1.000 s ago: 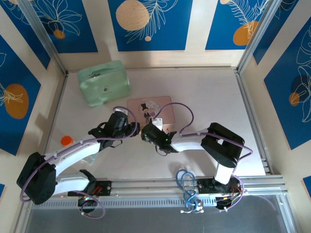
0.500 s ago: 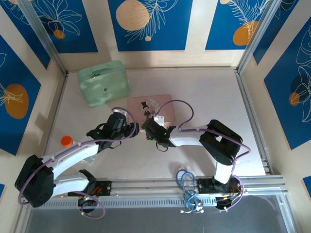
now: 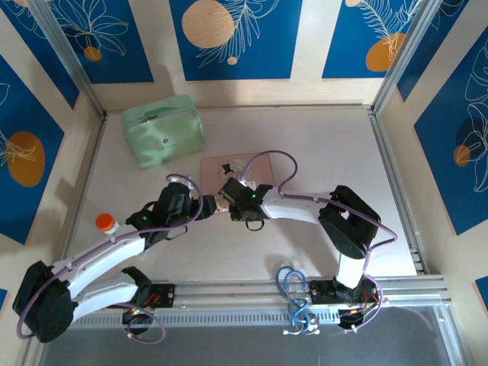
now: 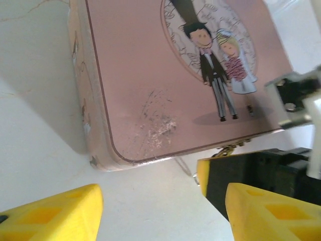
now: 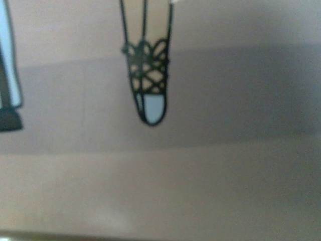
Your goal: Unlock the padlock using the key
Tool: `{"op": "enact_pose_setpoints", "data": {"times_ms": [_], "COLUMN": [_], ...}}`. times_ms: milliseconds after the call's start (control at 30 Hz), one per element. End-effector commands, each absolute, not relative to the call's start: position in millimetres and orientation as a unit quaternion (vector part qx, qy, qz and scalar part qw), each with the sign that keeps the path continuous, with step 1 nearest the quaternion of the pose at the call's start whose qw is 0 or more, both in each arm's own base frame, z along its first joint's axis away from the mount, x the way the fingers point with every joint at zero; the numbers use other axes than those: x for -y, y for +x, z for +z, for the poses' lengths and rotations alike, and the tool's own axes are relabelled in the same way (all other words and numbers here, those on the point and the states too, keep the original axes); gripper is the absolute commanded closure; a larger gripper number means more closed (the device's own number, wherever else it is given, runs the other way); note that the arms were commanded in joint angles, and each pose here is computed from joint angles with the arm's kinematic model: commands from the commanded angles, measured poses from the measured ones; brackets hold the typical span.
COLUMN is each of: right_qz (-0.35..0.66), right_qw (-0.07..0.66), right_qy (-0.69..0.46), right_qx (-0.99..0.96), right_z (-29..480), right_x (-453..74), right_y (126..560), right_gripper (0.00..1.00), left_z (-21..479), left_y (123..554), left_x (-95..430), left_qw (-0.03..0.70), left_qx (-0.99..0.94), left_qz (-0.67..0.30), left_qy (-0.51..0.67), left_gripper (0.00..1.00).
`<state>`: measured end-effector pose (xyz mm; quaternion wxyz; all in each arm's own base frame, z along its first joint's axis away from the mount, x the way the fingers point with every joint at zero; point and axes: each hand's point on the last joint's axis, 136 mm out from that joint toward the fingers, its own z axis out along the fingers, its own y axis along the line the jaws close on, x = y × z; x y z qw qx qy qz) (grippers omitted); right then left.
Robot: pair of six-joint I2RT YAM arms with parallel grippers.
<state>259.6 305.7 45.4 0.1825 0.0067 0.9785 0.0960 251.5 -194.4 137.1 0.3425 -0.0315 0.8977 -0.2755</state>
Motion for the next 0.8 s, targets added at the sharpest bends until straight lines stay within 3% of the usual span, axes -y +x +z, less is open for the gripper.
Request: {"op": "enact_pose_setpoints", "data": {"times_ms": [0,200,600,767], "right_qz": [0.100,0.137,0.197,0.216], "right_qw": [0.132,0.082,-0.081,-0.125], "right_qy": [-0.007,-0.011,-0.012,-0.008], "right_qx": [-0.986,-0.987,-0.977,-0.968], "right_z": [47.2,56.1,61.0,64.6], "right_x": [-306.0,-309.6,-325.1,-327.4], "right_y": [254.0,254.8,236.8,233.3], "right_gripper": [0.89,0.91,0.94,0.95], "left_z": [135.2,110.8,105.3,81.9], "left_y": [236.6,212.6,202.7,210.0], "left_x": [194.7,198.5,231.7,251.9], "left_qw": [0.331,0.299,0.279,0.260], "left_qx": [-0.894,-0.886,-0.874,-0.862], "left_qz": [-0.299,-0.352,-0.391,-0.422], "left_qy": [-0.038,-0.046,-0.077,-0.106], "left_gripper": [0.37,0.46,0.45,0.53]}}
